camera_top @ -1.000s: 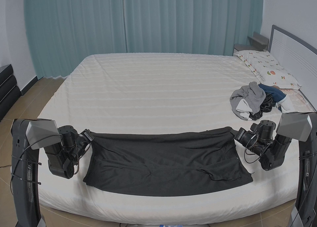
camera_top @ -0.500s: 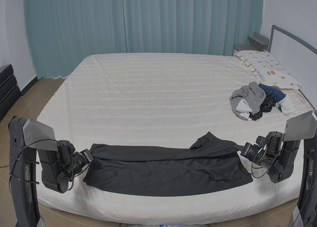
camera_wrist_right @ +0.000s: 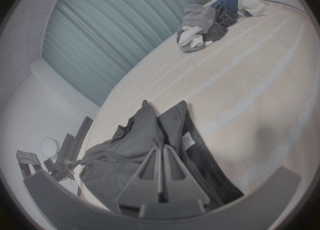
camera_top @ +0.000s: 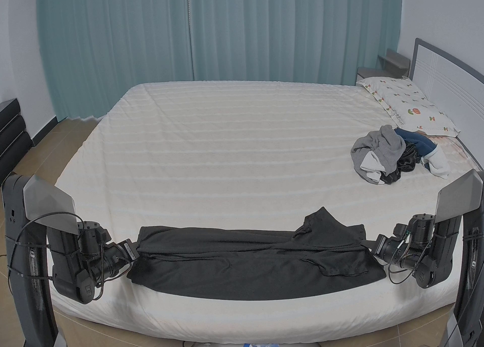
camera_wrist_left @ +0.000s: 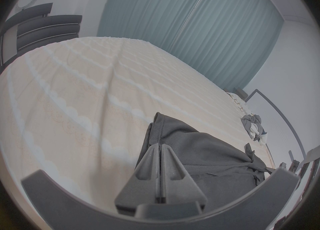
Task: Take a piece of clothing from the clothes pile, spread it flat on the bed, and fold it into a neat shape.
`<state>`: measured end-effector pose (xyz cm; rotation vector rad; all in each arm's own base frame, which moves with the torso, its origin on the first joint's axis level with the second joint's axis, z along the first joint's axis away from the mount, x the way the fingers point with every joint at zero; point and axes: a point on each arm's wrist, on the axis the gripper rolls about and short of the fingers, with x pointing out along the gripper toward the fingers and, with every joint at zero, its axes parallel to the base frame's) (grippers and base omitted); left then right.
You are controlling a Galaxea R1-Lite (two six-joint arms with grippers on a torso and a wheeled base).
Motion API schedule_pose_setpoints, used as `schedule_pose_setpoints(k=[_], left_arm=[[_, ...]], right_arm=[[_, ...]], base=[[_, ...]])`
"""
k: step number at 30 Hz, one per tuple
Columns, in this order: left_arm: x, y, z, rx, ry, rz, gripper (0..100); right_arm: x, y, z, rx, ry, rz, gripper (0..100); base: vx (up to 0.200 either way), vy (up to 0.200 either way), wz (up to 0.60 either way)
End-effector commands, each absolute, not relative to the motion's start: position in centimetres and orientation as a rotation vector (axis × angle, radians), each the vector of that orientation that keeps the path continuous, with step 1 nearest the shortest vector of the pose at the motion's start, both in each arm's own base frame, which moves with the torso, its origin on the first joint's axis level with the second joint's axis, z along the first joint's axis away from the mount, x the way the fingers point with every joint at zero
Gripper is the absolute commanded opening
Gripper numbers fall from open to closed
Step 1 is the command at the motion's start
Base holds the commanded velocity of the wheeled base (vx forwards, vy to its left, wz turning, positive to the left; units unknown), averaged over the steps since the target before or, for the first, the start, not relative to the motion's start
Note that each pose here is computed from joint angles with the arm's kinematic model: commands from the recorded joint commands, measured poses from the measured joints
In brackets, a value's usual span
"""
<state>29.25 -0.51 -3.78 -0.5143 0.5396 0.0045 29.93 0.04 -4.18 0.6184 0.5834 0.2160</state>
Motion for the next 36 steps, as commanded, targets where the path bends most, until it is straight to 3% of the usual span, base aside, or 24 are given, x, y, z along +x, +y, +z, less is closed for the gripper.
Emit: schedule_pose_setpoints(k=[1,9,14,19,31,36], left_arm=[[29.0,-0.4,-2.5,-0.52,0.498,-0.001,0],[29.9,0.1,-1.8,-0.542,0.444,0.008,0],[32.1,-0.4,-0.6,-0.678,0.336,0.042,0],[34.6,-1.0,0.2,-0.804,0.237,0.035,0],[35.8,-1.2,-0.6,-0.841,0.221,0.051,0],[33.6,-0.6,-1.5,-0.794,0.305,0.083,0]], right_arm=[[29.7,-0.3,-4.1,0.621,0.579,0.207,0],[30.5,-0.6,-3.2,0.631,0.526,0.209,0],[32.8,-0.4,-2.5,0.664,0.437,0.182,0],[35.4,-0.5,-1.0,0.803,0.316,0.129,0],[35.7,-0.6,-1.8,0.801,0.325,0.124,0],[33.1,-0.6,-2.4,0.744,0.424,0.137,0]], base=[[0.0,0.0,0.0],[0.0,0.0,0.0],[0.0,0.0,0.0],[0.0,0.0,0.0],[0.0,0.0,0.0],[0.0,0.0,0.0]])
